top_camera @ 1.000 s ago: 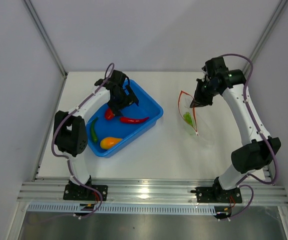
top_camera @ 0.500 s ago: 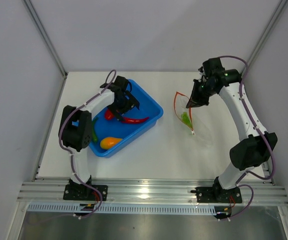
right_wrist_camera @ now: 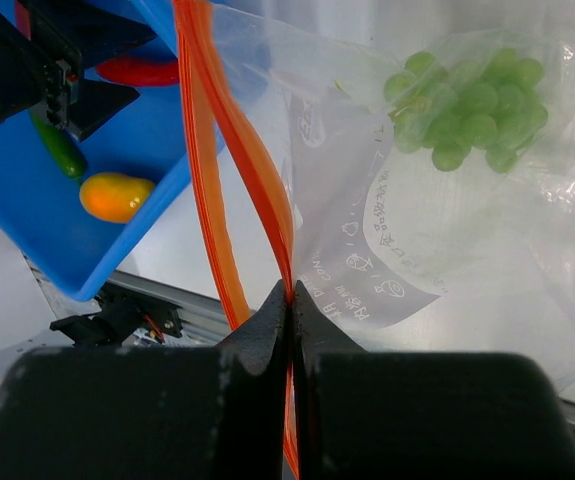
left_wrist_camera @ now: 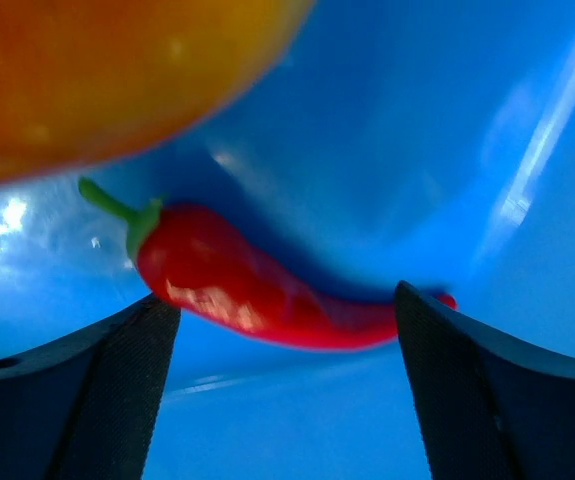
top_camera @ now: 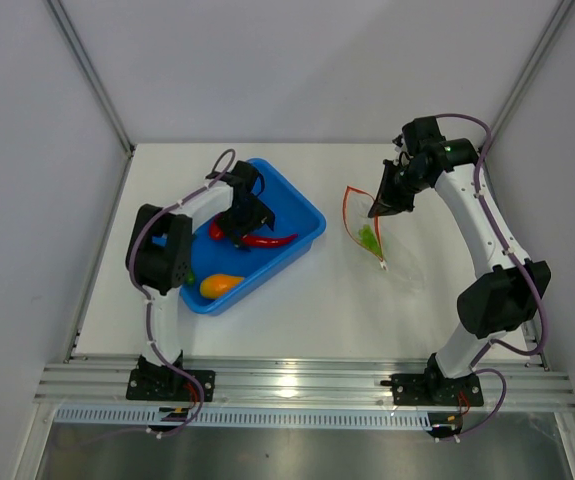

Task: Place the food in the zip-top bag and seal the zipper
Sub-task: Pick up the fake vegetable from the bin.

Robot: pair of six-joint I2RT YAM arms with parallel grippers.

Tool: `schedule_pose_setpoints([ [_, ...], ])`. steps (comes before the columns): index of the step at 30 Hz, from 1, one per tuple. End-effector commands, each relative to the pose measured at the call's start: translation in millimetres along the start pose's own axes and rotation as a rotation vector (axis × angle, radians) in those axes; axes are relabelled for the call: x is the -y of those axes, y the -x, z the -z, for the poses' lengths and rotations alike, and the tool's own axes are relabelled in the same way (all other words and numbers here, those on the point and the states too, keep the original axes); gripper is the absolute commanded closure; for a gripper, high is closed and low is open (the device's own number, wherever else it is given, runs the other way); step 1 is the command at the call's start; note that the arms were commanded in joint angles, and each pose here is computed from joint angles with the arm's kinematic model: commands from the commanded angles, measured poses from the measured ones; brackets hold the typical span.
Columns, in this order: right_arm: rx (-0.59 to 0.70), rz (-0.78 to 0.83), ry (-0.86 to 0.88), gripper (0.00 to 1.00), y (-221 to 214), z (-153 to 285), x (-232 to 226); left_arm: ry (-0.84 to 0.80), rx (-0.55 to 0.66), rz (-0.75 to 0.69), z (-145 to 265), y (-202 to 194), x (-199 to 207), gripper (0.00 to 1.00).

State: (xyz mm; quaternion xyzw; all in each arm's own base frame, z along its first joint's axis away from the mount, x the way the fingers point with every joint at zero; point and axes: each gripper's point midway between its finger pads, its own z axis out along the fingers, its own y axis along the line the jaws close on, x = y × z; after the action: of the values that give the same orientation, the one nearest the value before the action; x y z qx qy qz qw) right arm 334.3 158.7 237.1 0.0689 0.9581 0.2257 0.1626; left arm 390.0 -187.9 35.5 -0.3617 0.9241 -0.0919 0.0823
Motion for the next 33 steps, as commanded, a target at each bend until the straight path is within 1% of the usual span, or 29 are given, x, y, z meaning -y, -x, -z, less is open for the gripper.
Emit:
schedule_pose_setpoints([
  [1, 0.017, 0.0, -0.002, 1.0, 5.4, -1.2, -0.8, -0.001, 0.029, 0.04, -4.8, 12.6, 3.4, 0.14],
  [5, 0.02, -0.002, -0.008, 1.0, 5.7, -0.7, 1.1, 0.004, 0.029, 0.037, -10.6, 15.8, 5.2, 0.16],
  [9, 0.023, -0.002, -0.011, 1.0, 6.6, -0.3, 1.7, 0.015, 0.019, 0.034, -18.0, 15.0, 3.2, 0.25],
  [10, 0.024, -0.002, -0.011, 1.0, 7.3, -0.8, 2.3, 0.015, 0.017, 0.029, -18.9, 14.5, 2.7, 0.29],
  [11, 0.025, -0.003, -0.01, 1.0, 7.6, -0.5, 2.0, 0.009, 0.022, 0.025, -18.5, 15.6, 4.0, 0.38],
  [13, 0.028, -0.002, -0.01, 1.0, 8.3, 0.5, 2.0, 0.009, 0.018, 0.015, -18.4, 14.5, 2.7, 0.47],
  [14, 0.03, -0.003, -0.009, 1.0, 8.3, 1.1, 1.7, 0.008, 0.019, 0.012, -18.1, 14.5, 2.7, 0.53],
  [16, 0.033, -0.001, -0.01, 1.0, 7.8, 1.8, 1.6, 0.012, 0.017, 0.008, -17.8, 13.4, 0.4, 0.59],
  [17, 0.037, 0.0, -0.01, 1.0, 8.2, 3.0, 2.0, 0.003, 0.022, 0.004, -15.3, 14.2, 2.1, 0.65],
  [20, 0.045, 0.002, -0.011, 1.0, 7.9, 3.8, 2.7, -0.008, 0.028, -0.007, -12.8, 13.6, 0.6, 0.74],
  [23, 0.06, 0.006, -0.012, 1.0, 7.2, 4.6, 3.5, -0.026, 0.045, -0.028, 0.6, 16.3, 3.3, 0.76],
  [26, 0.07, 0.005, -0.002, 1.0, 4.9, 5.6, 3.9, -0.049, 0.06, -0.04, 20.6, 17.0, 5.1, 0.75],
  [30, 0.089, 0.013, 0.035, 1.0, -1.2, 7.1, -0.7, -0.103, 0.086, -0.055, 57.9, 17.2, 9.1, 0.75],
  [31, 0.09, 0.014, 0.042, 1.0, -3.0, 6.7, -1.3, -0.136, 0.106, -0.065, 75.9, 17.7, 11.9, 0.75],
  [33, 0.082, 0.018, 0.047, 1.0, -8.8, 1.5, 0.1, -0.156, 0.122, -0.074, 94.3, 17.5, 11.1, 0.75],
])
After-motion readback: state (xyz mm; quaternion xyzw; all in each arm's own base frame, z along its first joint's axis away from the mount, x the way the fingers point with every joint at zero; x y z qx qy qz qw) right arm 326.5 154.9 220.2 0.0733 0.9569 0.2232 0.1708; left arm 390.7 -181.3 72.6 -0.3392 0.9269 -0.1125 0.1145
